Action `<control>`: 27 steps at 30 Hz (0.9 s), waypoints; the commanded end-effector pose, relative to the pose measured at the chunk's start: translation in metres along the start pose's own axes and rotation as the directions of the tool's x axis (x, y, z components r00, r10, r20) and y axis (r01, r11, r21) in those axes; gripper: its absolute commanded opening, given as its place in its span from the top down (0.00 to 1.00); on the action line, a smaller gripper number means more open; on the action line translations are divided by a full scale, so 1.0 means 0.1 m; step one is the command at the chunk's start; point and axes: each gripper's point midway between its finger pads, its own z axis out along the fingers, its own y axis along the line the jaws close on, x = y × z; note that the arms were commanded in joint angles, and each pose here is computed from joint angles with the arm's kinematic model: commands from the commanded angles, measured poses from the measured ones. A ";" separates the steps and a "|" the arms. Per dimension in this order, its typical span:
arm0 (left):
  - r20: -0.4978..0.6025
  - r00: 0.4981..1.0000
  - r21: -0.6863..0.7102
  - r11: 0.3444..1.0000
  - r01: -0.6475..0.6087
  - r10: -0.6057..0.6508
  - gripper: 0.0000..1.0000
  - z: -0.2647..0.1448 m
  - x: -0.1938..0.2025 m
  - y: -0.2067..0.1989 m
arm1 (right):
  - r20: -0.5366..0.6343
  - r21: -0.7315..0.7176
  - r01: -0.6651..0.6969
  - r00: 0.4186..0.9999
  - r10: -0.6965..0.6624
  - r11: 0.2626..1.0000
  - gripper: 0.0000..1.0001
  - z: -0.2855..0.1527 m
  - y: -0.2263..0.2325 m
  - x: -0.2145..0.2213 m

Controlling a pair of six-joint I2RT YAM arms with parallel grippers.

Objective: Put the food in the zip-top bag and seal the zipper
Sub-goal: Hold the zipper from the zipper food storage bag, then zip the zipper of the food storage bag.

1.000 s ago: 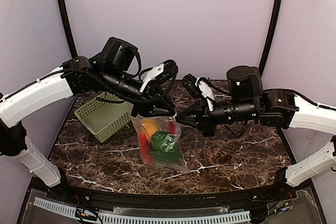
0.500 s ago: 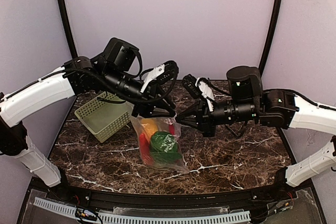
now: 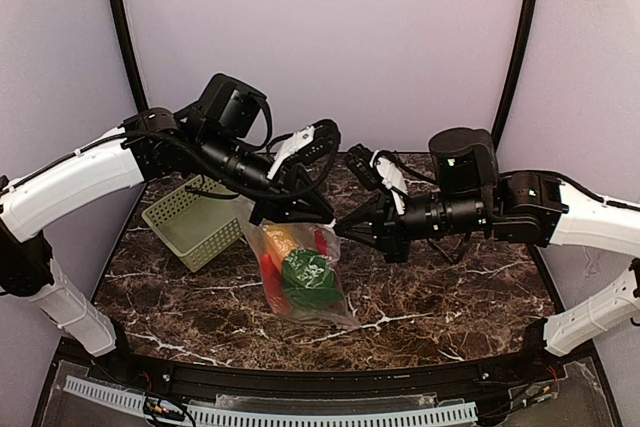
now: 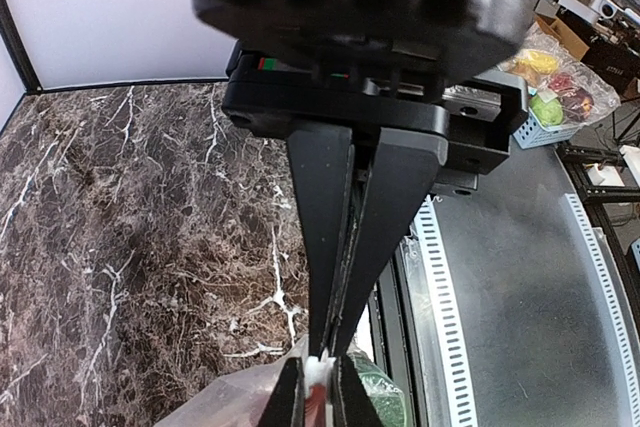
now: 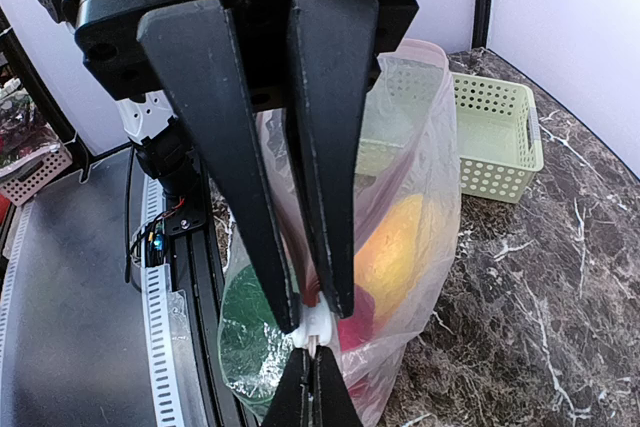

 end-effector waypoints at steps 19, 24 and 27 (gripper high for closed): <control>-0.093 0.995 -0.117 0.993 -0.033 0.022 0.99 -0.24 0.17 0.02 | 0.105 0.176 -0.041 0.994 0.022 0.984 1.00 -0.20 -0.33 -0.22; -0.102 0.994 -0.157 0.986 -0.051 0.035 0.99 -0.32 0.17 0.05 | 0.103 0.189 -0.044 0.994 0.025 0.981 1.00 -0.25 -0.36 -0.19; -0.101 0.994 -0.175 0.983 -0.054 0.037 0.99 -0.36 0.17 0.08 | 0.102 0.221 -0.050 0.994 0.028 0.974 1.00 -0.29 -0.42 -0.17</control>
